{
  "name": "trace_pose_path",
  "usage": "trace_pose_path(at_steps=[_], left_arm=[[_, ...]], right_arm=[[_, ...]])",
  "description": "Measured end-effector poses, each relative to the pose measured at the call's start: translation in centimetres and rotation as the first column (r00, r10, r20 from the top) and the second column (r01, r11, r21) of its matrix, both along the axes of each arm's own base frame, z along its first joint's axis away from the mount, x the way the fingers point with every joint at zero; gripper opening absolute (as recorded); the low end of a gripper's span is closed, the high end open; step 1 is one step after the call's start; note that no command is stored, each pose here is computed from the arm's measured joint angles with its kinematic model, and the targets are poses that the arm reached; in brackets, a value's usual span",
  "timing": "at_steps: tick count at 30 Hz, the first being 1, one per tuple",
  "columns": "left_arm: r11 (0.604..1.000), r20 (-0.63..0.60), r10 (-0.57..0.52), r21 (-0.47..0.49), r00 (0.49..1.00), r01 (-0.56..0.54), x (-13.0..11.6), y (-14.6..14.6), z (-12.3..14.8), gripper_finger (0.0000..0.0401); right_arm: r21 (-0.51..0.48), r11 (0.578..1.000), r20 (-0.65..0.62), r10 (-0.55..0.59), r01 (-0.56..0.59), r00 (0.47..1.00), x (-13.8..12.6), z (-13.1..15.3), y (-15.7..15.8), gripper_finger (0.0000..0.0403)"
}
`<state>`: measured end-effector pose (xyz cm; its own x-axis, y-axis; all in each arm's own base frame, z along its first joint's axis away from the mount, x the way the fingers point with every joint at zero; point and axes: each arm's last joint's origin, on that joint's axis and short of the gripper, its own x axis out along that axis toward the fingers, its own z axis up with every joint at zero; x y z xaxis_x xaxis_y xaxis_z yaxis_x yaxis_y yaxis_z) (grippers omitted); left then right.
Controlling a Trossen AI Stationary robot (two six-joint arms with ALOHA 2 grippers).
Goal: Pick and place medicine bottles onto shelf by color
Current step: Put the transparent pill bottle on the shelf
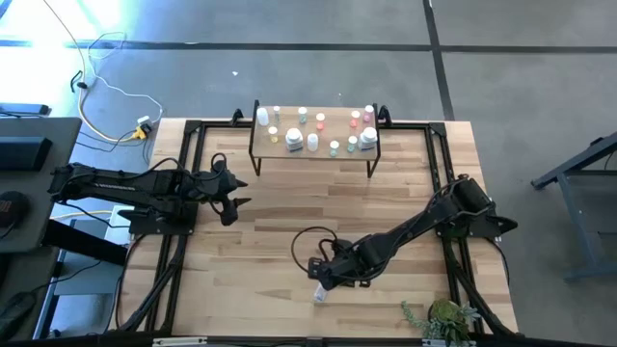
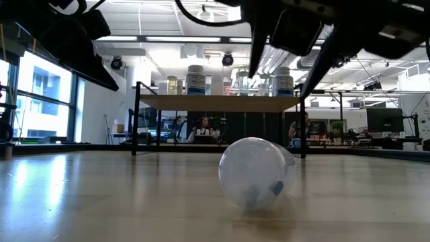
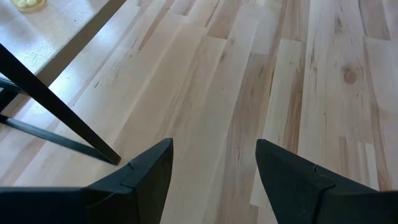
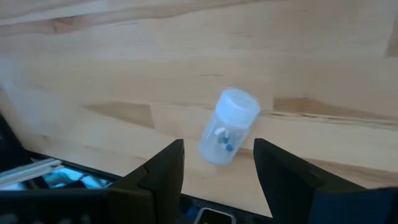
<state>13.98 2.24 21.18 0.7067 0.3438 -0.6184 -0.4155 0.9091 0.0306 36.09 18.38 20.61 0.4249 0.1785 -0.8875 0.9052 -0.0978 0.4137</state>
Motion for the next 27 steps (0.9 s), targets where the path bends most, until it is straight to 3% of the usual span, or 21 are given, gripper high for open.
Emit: trace_pose_path(at_steps=[8, 15, 27], left_arm=[[1.0, -0.001, -0.001, 0.001, 1.0, 0.001, 0.0, 0.0, 0.0, 0.022], [1.0, -0.001, -0.001, 0.001, 1.0, 0.001, 0.0, 0.0, 0.0, 0.022], [1.0, -0.001, -0.001, 0.001, 1.0, 0.001, 0.0, 0.0, 0.0, 0.022]], right_arm=[[0.05, 0.996, -0.02, -0.077, 0.078, 0.997, 0.0, -1.7, 0.0, 0.0184], [0.167, 0.984, -0.06, -0.056, 0.065, 0.997, 1.3, -4.7, 1.0, 0.0184], [0.134, 0.978, -0.104, -0.145, 0.158, 0.984, 1.4, -5.7, 0.5, 0.0184]])
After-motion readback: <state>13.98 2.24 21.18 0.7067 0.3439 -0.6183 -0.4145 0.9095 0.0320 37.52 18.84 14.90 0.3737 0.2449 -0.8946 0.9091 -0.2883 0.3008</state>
